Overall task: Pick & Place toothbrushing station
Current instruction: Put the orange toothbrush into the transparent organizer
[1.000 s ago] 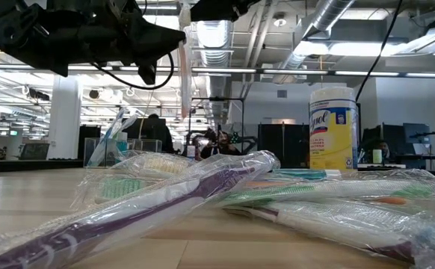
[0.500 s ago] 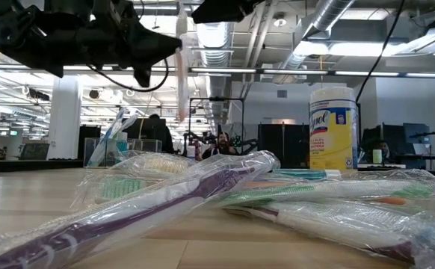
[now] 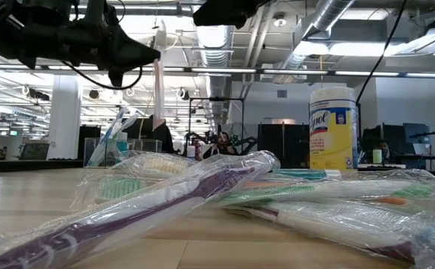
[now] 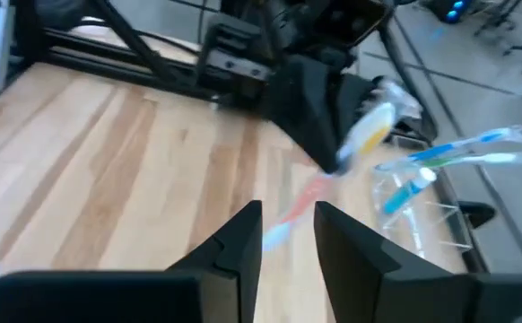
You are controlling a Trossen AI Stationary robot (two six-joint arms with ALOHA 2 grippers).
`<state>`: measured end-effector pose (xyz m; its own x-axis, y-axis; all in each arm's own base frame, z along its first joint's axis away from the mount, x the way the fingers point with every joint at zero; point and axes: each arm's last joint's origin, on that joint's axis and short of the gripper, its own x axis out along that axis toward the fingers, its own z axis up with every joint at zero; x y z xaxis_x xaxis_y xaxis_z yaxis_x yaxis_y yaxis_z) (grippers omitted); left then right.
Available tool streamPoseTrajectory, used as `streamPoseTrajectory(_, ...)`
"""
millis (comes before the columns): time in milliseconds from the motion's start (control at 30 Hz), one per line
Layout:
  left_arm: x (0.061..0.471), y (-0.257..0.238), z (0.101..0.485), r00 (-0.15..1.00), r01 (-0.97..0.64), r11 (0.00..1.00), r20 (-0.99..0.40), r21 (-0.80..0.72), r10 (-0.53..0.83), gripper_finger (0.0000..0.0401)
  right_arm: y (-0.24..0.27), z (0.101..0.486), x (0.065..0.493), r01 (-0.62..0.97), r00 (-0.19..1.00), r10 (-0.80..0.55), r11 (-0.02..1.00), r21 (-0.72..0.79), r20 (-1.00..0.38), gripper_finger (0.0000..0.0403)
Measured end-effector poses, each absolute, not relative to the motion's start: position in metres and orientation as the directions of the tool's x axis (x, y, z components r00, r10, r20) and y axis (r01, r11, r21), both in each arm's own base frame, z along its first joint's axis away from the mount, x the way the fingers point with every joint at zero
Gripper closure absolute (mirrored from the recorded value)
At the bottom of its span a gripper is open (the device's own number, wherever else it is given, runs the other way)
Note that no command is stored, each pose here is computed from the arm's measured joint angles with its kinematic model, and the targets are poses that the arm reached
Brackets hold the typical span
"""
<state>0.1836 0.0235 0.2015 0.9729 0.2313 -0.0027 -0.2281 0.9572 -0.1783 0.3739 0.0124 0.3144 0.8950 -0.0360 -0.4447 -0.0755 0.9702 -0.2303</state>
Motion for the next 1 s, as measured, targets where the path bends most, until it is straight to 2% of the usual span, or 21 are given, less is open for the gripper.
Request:
streamPoseTrajectory(300,0.172,0.024,0.207,0.955,-0.294,0.944,-0.017,-0.153,0.294,0.0397,0.017,0.308,0.371,-0.100,0.868,-0.002,0.979,-0.179,-0.496,0.0336)
streamPoseTrajectory(467,0.167,0.025,0.208,0.943,-0.333,0.932,-0.034,-0.139,0.332,0.0397,0.019,0.275,0.364,-0.115,0.856,0.030,0.984,-0.133,-0.517,0.0342)
streamPoseTrajectory(767,0.159,0.026,0.213,0.922,-0.386,0.915,-0.015,-0.119,0.387,0.0396,0.021,0.254,0.345,-0.125,0.890,0.083,0.990,-0.066,-0.447,0.0343)
streamPoseTrajectory(1000,0.151,0.029,0.213,0.867,-0.498,0.864,-0.038,-0.075,0.496,0.0396,0.020,0.249,0.327,-0.114,0.902,0.083,0.992,-0.049,-0.424,0.0343)
